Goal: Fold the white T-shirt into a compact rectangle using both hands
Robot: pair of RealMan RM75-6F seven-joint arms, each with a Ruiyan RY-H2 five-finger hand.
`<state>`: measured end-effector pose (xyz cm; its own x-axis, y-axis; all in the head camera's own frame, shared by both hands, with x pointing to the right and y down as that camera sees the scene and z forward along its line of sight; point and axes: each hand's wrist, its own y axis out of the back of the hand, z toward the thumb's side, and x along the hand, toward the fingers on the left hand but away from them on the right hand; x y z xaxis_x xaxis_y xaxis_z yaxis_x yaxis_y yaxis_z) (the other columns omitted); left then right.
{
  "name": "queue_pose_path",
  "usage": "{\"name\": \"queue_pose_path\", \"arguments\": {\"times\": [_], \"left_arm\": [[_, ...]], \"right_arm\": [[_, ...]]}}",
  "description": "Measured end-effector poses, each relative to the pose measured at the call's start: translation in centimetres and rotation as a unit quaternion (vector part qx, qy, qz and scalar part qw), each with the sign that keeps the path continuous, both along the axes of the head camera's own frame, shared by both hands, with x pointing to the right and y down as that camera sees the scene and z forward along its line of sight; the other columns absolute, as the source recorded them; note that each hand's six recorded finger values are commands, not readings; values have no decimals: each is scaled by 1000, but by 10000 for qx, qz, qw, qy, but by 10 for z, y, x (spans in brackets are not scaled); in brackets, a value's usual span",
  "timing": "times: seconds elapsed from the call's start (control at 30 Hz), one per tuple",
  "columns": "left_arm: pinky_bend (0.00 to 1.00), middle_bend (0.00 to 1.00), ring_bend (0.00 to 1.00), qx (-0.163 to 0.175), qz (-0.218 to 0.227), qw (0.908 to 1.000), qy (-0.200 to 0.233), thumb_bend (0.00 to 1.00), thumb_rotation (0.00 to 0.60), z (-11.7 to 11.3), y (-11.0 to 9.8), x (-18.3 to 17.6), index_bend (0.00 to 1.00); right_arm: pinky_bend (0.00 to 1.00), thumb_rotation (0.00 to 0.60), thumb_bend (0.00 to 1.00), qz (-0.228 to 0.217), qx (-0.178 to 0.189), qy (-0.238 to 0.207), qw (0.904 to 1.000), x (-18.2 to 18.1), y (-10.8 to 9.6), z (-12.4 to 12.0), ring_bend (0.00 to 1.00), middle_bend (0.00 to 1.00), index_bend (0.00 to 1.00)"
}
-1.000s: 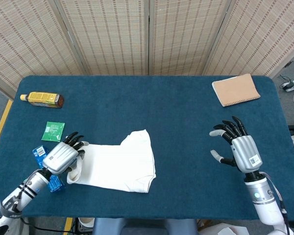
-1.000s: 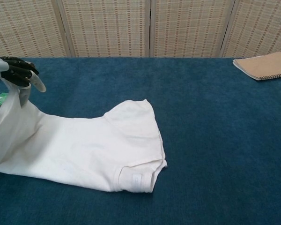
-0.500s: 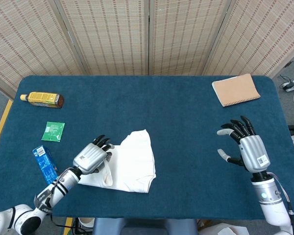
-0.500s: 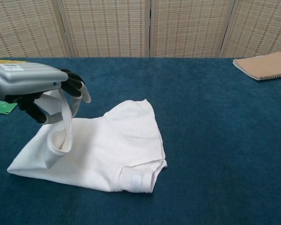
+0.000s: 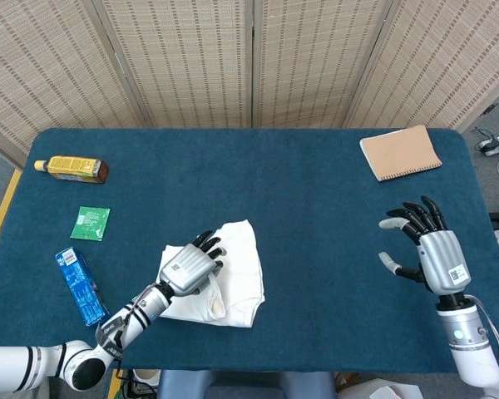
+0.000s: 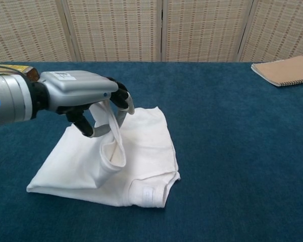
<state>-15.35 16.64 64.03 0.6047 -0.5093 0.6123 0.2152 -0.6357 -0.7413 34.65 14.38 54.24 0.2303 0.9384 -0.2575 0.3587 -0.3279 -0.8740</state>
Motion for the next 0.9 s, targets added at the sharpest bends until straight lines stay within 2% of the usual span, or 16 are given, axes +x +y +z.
{"name": "queue_pose_path", "arguments": {"times": [0.5,0.9], "left_arm": [[0,225,84,-229,-1,9997,-118,516,600,24,13,40,649],[0,225,84,-230,-64,9996,-143,517,600,33,11,60,650]], "right_arm": [[0,600,204,101,5,28,9999,10,2,-2,137,291,380],[0,600,204,154,14,64,9999,15,2,-5,137,291,383]]}}
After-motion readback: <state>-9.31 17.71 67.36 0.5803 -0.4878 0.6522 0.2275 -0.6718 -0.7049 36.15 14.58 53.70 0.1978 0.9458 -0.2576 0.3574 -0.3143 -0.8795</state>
